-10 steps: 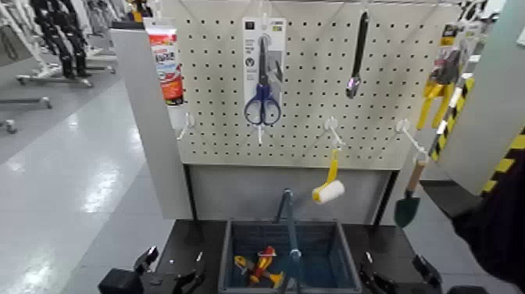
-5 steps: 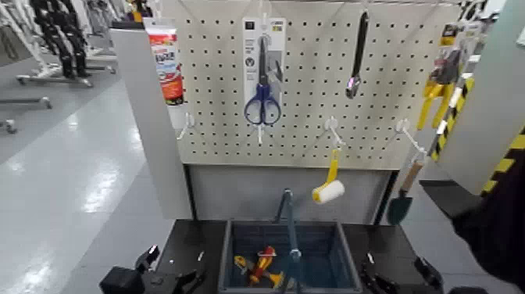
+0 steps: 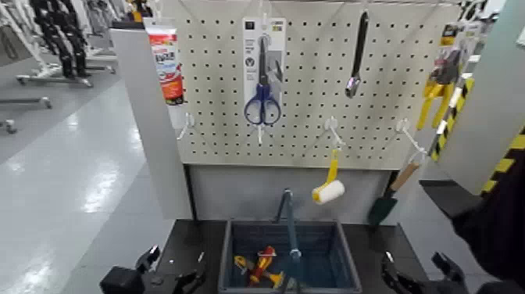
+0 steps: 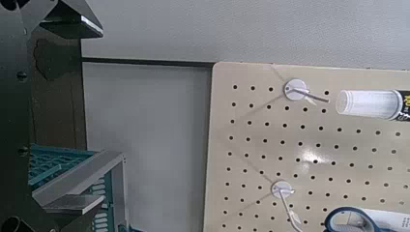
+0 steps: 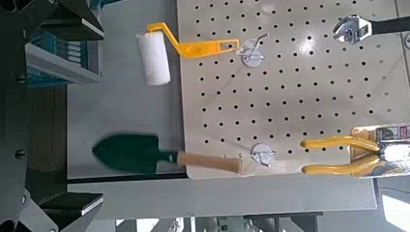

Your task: Put the tool with the wooden handle into the crate.

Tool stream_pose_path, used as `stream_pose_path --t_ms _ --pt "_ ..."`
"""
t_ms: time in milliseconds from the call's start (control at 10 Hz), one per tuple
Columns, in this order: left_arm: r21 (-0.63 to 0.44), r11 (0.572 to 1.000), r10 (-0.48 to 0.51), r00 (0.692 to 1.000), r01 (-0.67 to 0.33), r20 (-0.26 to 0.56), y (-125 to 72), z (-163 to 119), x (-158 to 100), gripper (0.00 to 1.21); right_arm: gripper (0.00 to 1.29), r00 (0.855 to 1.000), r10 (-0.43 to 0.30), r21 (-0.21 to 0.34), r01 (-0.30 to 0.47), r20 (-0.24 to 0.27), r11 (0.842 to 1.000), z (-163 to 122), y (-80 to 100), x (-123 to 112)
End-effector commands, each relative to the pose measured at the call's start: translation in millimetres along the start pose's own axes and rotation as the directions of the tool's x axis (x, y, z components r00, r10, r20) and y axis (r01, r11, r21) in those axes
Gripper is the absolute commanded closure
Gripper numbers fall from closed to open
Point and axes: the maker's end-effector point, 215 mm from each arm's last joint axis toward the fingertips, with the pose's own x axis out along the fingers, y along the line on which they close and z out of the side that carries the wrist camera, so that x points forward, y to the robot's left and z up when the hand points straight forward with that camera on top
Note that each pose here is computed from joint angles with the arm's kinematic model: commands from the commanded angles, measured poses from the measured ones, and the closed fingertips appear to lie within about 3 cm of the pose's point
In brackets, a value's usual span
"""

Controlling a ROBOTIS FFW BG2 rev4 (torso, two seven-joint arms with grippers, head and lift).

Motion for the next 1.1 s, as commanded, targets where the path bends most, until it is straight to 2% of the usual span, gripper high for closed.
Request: stream_pose_path --t_ms 100,400,500,900,1100 --pt "-0.002 1.000 -0.003 1.000 0.003 -0.002 0.0 -0.6 0.1 0.10 0.12 0.999 0.011 -0.030 -0.012 -0.033 0.999 8.8 -38.3 -0.4" --pt "-0.001 1.000 -0.005 1.000 0.005 -0.002 0.2 -0.4 0.0 0.10 0.12 0.997 0.037 -0.065 -0.041 -0.071 0.997 24.2 -75.1 5.1" --pt "-0.002 1.000 -0.007 1.000 0.007 -0.003 -0.1 -0.9 0.0 0.10 0.12 0.994 0.056 -0.077 -0.063 -0.090 0.995 28.0 -81.1 10.1" --pt "-0.003 1.000 -0.008 1.000 0.008 -0.004 0.2 -1.1 0.0 0.10 0.12 0.987 0.112 -0.101 -0.124 -0.114 0.987 48.2 -106.6 35.0" --pt "-0.005 1.000 -0.009 1.000 0.009 -0.006 0.0 -1.6 0.0 0.10 0.12 0.978 0.157 -0.116 -0.173 -0.140 0.978 52.8 -110.1 50.3"
